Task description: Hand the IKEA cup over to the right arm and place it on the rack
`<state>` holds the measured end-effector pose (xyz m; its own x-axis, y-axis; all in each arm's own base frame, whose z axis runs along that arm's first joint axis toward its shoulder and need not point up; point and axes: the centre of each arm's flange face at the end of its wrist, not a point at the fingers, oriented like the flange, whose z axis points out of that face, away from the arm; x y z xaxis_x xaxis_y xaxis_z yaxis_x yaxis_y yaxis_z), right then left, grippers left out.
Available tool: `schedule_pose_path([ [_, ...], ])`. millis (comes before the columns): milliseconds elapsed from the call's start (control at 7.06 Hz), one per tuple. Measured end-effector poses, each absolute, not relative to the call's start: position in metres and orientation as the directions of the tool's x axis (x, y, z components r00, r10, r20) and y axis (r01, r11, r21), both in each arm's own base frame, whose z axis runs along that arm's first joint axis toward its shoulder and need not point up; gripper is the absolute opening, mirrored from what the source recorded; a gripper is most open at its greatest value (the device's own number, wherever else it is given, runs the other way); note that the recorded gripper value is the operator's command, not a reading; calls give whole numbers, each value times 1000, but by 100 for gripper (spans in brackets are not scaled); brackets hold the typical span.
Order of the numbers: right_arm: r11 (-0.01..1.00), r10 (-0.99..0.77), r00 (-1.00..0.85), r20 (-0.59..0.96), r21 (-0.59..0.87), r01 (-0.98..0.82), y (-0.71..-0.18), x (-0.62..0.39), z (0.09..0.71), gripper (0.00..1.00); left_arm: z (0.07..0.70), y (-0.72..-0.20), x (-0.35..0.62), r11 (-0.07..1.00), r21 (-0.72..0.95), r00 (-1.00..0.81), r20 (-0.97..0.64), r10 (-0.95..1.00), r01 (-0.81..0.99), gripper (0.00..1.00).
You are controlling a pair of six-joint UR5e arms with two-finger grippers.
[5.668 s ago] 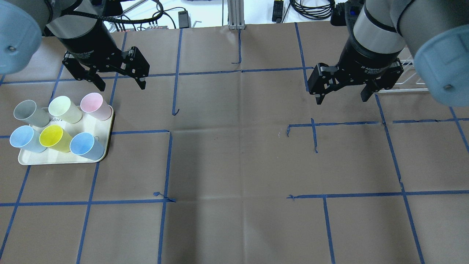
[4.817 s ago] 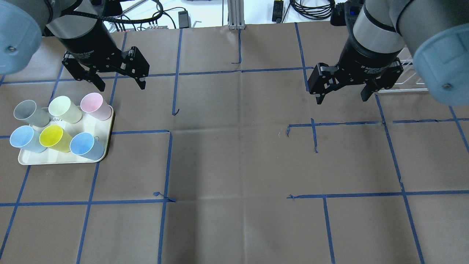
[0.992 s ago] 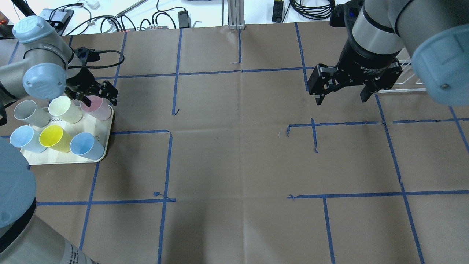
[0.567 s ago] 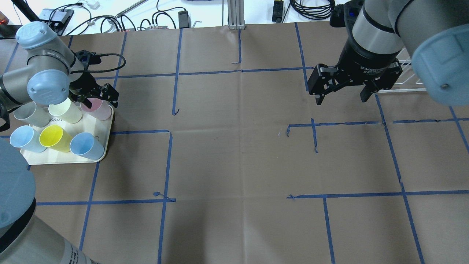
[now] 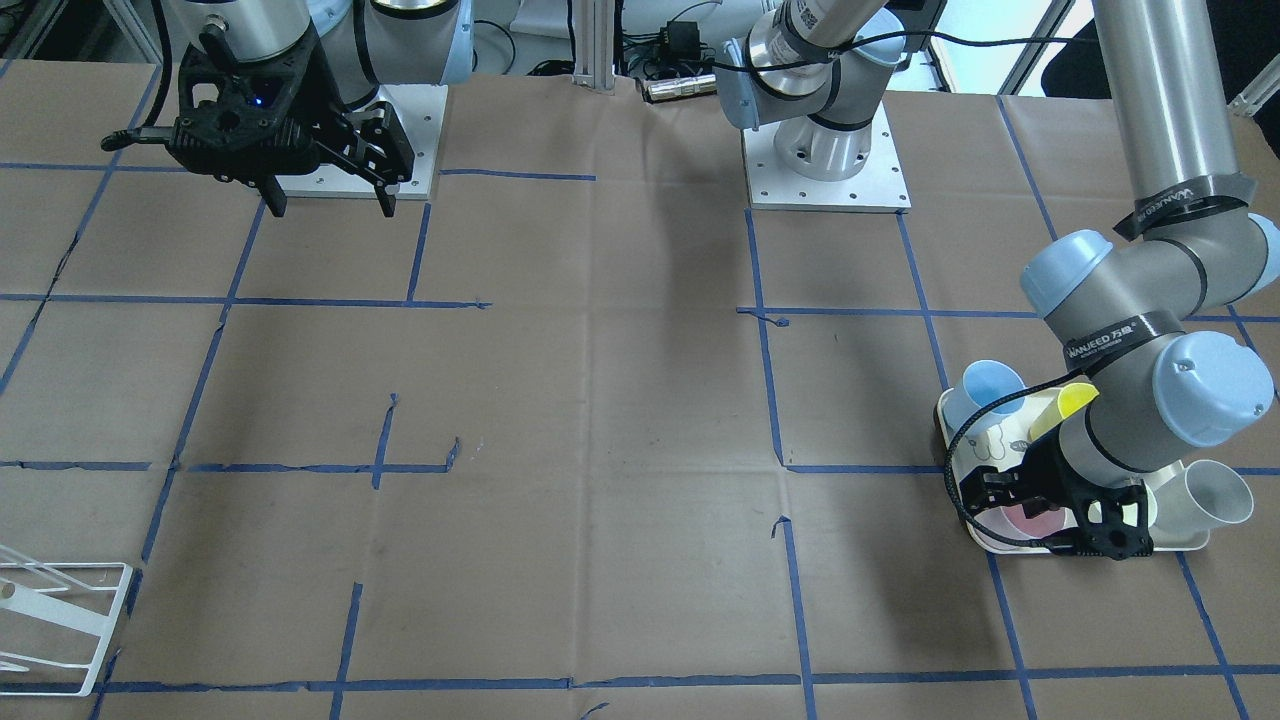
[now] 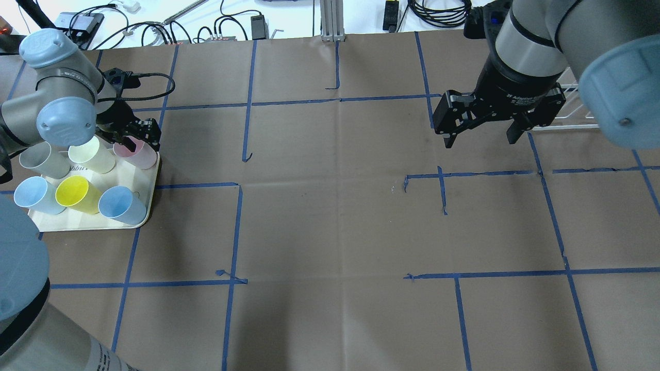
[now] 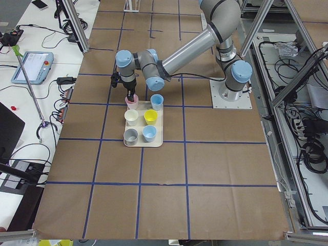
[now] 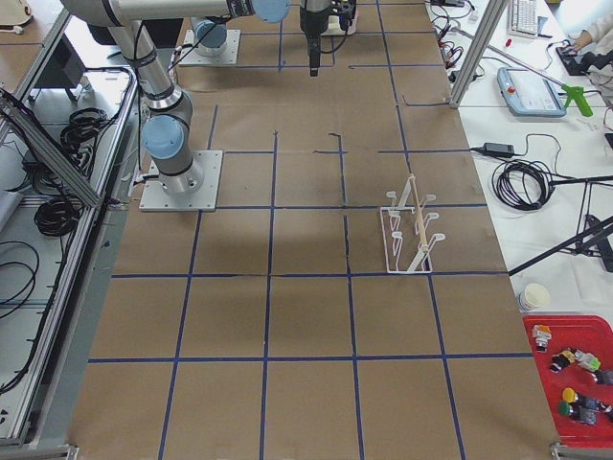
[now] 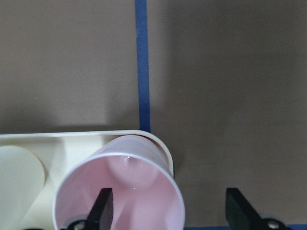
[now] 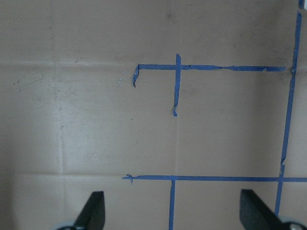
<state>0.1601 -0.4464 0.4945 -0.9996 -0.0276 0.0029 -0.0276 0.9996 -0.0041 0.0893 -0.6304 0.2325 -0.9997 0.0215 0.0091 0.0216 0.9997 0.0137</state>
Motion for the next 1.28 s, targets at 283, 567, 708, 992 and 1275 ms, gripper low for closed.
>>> schedule_pose_path([
  [283,1000,-27,-1000,3,-4,-27,-446,160,494,100,235,-630,89,1000,15,-1000,13,23,23,0],
  [567,1000,-27,-1000,3,-4,-27,-446,160,494,100,251,-631,87,1000,5,-1000,11,26,26,0],
  [708,1000,-27,-1000,3,-4,-27,-446,160,494,100,269,-630,86,1000,8,-1000,10,27,27,0],
  [992,1000,-27,-1000,3,-4,-27,-446,160,494,100,328,-628,84,999,34,-1000,13,27,28,0],
  [1275,1000,-27,-1000,3,-4,-27,-446,160,494,100,386,-631,80,999,40,-999,16,35,36,0],
])
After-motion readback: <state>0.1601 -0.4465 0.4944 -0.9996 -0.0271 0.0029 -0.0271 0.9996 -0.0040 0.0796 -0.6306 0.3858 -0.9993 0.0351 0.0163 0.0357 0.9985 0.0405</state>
